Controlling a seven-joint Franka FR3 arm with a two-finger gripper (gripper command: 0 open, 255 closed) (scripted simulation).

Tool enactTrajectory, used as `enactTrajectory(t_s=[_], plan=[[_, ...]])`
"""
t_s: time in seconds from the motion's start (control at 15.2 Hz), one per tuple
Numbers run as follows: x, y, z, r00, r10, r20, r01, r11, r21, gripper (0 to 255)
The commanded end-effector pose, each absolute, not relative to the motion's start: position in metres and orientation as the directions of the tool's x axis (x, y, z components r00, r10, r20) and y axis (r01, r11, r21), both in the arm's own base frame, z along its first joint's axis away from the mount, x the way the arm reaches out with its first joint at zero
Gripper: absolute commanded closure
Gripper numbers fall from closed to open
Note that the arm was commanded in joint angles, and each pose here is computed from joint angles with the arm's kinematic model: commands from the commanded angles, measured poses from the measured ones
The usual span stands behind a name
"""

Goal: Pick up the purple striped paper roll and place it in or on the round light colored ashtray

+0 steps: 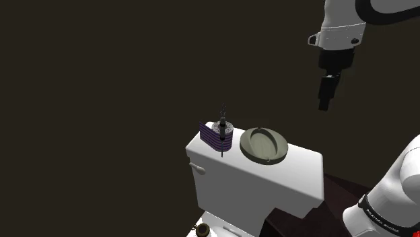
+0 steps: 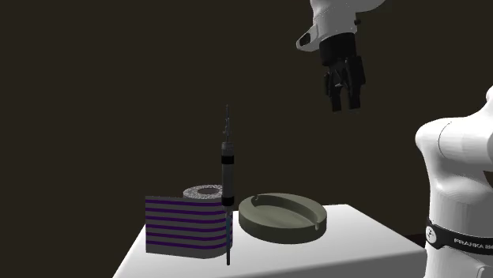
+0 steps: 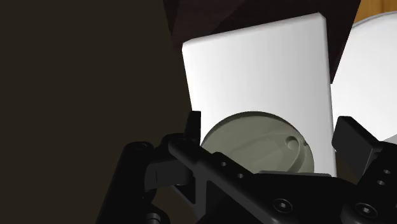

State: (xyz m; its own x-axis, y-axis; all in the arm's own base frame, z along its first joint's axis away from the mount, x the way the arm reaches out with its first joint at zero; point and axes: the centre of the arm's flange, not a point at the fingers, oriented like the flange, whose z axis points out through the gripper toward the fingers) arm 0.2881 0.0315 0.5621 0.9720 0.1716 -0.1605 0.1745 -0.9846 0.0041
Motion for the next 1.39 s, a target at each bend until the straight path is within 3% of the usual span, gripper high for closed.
enactTrajectory(t_s=[0.0,1.32], plan=[[0.288,0.031,0.562,0.972,0.172,-0.161,0.174,-0.985,0.004,0],[0.482,0.165,0.464,0.959,0.263,-0.102,0.262,-0.965,-0.019,0]])
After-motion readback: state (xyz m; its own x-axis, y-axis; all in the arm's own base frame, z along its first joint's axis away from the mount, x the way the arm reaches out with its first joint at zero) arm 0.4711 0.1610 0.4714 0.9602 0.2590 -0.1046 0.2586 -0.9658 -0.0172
